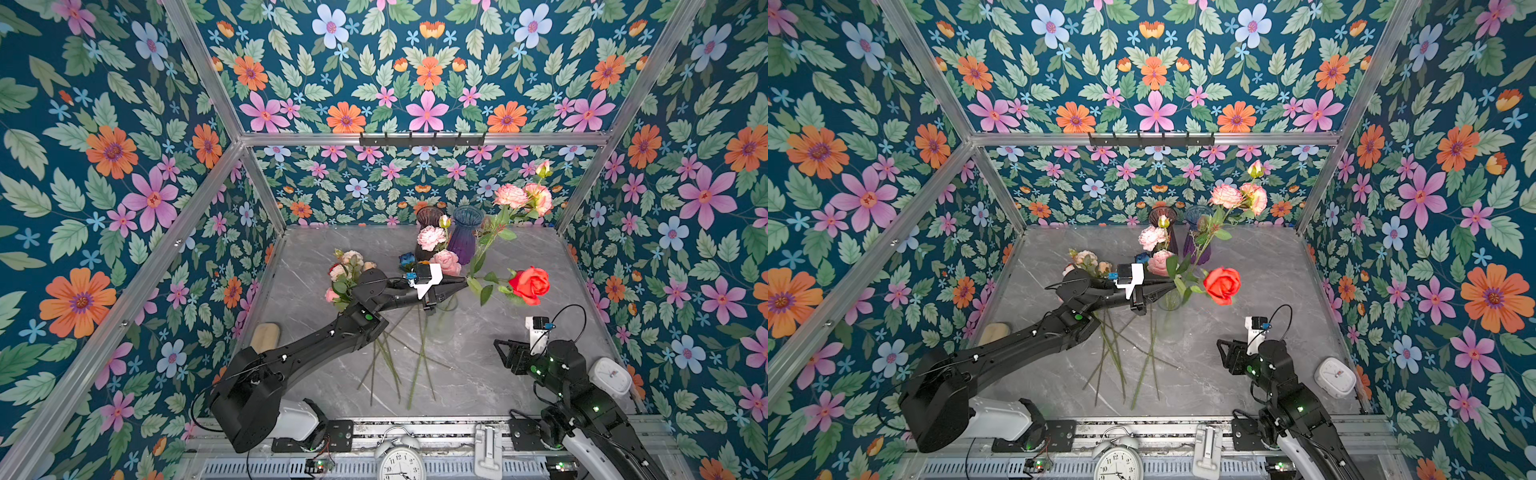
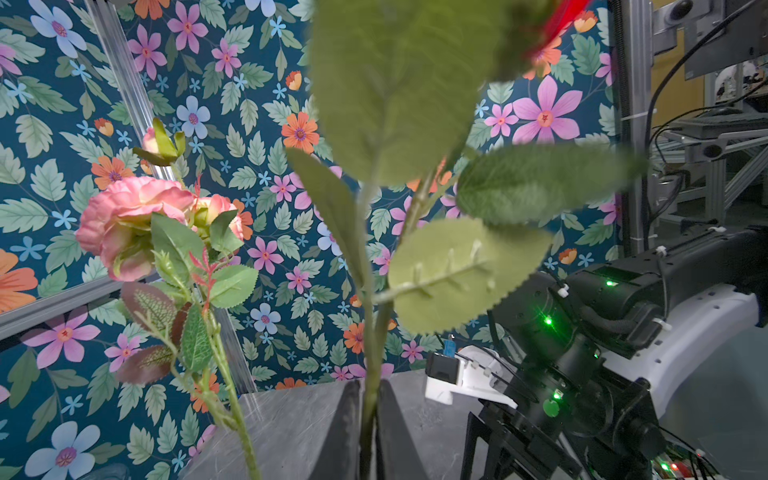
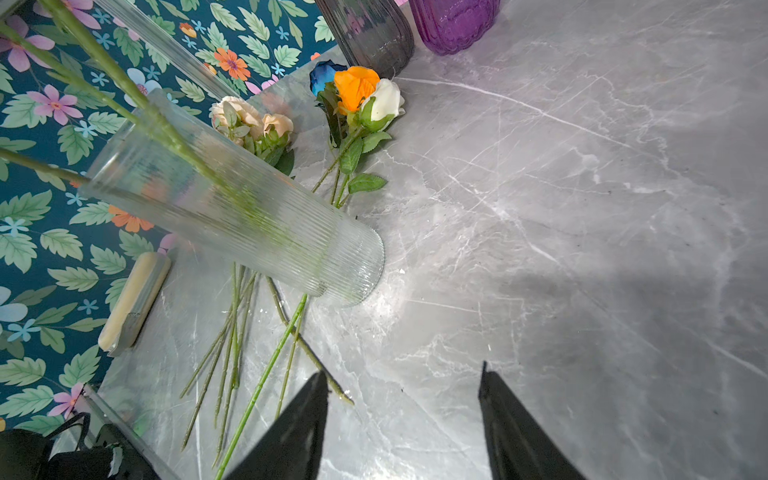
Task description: Arrange the flowers into the vase
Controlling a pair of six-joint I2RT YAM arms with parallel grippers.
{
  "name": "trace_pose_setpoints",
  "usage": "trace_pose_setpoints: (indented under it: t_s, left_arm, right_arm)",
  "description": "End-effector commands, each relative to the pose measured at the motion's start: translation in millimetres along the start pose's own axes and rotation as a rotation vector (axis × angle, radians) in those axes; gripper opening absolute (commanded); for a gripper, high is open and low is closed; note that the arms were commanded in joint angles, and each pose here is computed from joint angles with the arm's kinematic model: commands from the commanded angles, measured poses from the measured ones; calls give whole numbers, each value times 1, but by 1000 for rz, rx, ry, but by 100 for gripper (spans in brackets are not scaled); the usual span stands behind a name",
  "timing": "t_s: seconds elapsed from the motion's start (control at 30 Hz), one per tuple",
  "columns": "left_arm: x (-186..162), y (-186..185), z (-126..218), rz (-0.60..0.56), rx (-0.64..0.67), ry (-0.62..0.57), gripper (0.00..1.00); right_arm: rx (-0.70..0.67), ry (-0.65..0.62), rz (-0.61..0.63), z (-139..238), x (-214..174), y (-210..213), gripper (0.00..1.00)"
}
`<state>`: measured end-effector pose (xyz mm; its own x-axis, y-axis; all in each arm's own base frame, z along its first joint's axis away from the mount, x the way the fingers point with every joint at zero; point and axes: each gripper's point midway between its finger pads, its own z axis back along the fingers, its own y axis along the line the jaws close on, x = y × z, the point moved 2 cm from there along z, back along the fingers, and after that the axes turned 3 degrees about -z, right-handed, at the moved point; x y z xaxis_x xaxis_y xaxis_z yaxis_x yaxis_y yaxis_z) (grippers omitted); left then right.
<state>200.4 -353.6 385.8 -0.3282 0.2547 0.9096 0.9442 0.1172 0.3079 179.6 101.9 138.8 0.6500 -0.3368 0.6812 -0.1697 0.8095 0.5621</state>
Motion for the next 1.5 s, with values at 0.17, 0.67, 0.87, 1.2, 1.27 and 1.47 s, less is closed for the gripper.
trace_pose_setpoints:
  t_s: [0.17,0.67,0.87,1.2,1.27,1.47]
  left_arm:
    - [7,15,8,-8,139,17,34]
    - [8,4,97,84,469,167,47]
    - [-2,-7,135,143,575,211,47]
    - [-42,-40,193,401,697,286,50]
    - [-52,-45,200,454,716,304,54]
    - [-63,-58,213,569,731,279,54]
  right_arm:
    - [8,-4,-5,1,0,1,60]
    - [-9,18,-7,-5,0,0,59]
    - [16,24,12,-3,4,7,59]
    - [263,-87,39,51,74,91,55]
    - [280,-82,35,57,83,101,55]
    - [199,40,-67,35,82,97,55]
